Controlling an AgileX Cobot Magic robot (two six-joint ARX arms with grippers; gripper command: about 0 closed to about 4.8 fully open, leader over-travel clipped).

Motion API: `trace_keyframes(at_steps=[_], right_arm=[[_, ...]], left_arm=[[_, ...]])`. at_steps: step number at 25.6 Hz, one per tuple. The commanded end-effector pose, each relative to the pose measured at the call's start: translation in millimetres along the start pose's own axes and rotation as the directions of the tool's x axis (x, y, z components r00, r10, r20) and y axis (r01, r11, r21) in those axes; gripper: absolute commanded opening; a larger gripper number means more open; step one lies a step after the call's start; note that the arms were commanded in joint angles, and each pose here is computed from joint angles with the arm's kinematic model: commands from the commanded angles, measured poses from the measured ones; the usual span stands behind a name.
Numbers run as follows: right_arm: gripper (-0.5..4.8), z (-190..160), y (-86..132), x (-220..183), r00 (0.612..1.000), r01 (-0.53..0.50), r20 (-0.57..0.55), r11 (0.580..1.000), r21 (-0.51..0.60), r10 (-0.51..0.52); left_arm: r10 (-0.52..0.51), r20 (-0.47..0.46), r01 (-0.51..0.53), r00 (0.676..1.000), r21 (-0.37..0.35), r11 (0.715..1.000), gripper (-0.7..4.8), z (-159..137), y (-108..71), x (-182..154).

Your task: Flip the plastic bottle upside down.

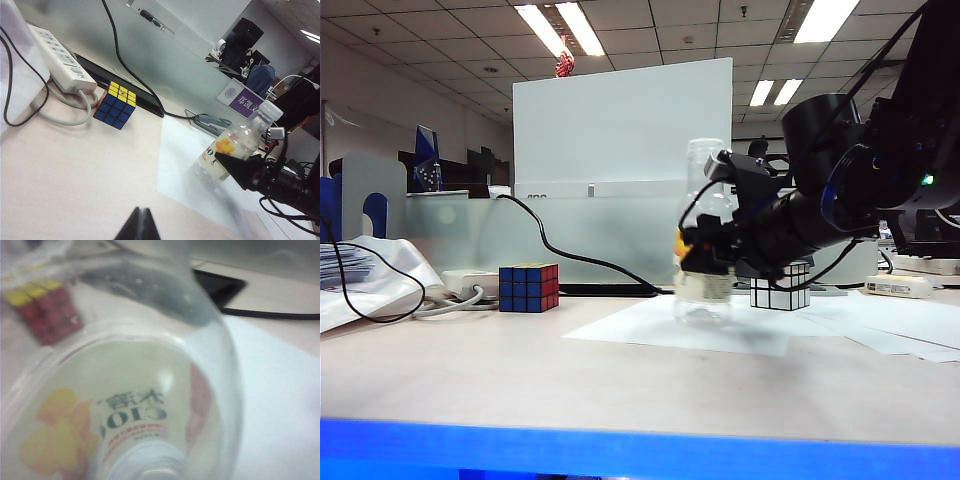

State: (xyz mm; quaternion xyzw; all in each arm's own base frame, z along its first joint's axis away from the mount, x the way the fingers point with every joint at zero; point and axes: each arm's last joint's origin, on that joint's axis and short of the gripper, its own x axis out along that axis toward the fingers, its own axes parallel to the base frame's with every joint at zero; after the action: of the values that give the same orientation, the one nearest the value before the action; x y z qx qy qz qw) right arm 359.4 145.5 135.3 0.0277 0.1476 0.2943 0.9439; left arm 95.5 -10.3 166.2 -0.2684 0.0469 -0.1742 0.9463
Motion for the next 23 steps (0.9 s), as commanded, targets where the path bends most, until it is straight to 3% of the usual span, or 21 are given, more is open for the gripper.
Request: trace_keyframes(at_steps=[1, 6, 9, 11, 14, 18, 20, 23], right_arm=[[1.75, 17.5, 7.7, -1.7, 0.974, -0.193, 0.138, 0.975, 0.109, 0.177], [1.60, 44.7, 20.4, -9.9, 0.875, -0.412, 0.369, 0.883, 0.224, 0.315], [0.71, 64.1, 32.2, -14.8, 0.774, -0.580, 0.473, 0.770, 0.264, 0.421], [0.72, 79.1, 44.6, -15.9, 0.710, -0.674, 0.494, 0.687, 0.271, 0.502], [0.71, 105.2, 63.5, -20.4, 0.621, -0.764, 0.498, 0.609, 0.212, 0.605], [-0.08, 144.0, 99.8, -33.0, 0.486, -0.854, 0.528, 0.507, 0.118, 0.696], [-0.08, 160.9, 115.7, -39.6, 0.422, -0.890, 0.538, 0.447, 0.093, 0.729], [-0.08, 182.4, 143.7, -50.5, 0.323, -0.935, 0.548, 0.349, 0.059, 0.771]], left_arm=[[-0.002, 0.012, 0.002, 1.000, 0.009, 1.000, -0.04, 1.5, -0.8, -0.3], [-0.003, 0.013, 0.003, 1.000, 0.009, 1.000, -0.04, 1.6, -0.9, -0.3], [-0.009, 0.022, 0.008, 1.000, 0.012, 1.000, -0.04, 2.5, -1.4, -0.3], [-0.037, 0.036, 0.036, 0.999, 0.020, 0.999, -0.04, 4.6, -3.3, -0.4], [-0.138, 0.058, 0.135, 0.989, 0.051, 0.990, -0.04, 9.7, -9.4, -1.1], [-0.264, 0.121, 0.257, 0.957, 0.071, 0.964, -0.01, 19.4, -18.7, -3.9], [-0.324, 0.151, 0.314, 0.934, 0.085, 0.945, 0.00, 24.1, -23.5, -6.1], [-0.433, 0.199, 0.419, 0.879, 0.109, 0.901, 0.73, 32.4, -32.6, -11.5]])
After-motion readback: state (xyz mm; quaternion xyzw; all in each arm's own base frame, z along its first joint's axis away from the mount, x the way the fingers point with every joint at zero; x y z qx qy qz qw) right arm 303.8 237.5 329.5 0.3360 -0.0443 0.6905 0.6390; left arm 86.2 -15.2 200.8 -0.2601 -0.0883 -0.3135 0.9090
